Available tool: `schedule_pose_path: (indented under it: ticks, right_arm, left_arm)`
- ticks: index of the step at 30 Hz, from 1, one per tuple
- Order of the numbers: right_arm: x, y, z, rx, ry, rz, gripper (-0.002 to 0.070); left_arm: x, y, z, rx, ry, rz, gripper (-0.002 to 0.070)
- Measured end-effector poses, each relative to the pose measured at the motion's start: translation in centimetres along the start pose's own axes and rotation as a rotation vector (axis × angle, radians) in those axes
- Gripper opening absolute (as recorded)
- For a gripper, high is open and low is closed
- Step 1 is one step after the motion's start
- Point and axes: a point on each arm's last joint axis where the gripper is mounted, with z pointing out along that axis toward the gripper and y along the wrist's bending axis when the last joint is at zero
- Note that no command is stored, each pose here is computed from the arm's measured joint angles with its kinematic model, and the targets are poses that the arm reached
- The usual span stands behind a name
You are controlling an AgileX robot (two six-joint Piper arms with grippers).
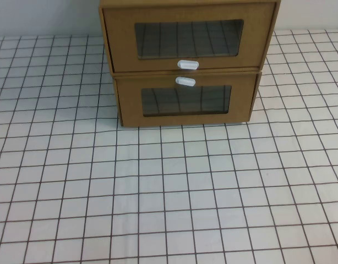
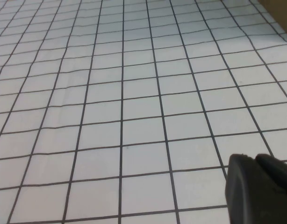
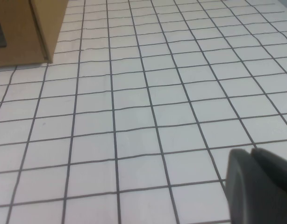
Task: Open the shoe box
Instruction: 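Pull the top drawer of the cardboard box fully open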
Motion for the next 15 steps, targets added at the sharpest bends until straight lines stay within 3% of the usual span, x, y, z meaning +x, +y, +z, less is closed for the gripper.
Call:
schedule_pose_path:
  ticks: [15]
  right_arm:
    - [0.0,0.0,0.0,0.0,0.0,0.0,-0.0014]
  left_arm:
    - [-0.01,0.04,0.0,-0.004,-0.001,0.01,-0.0005]
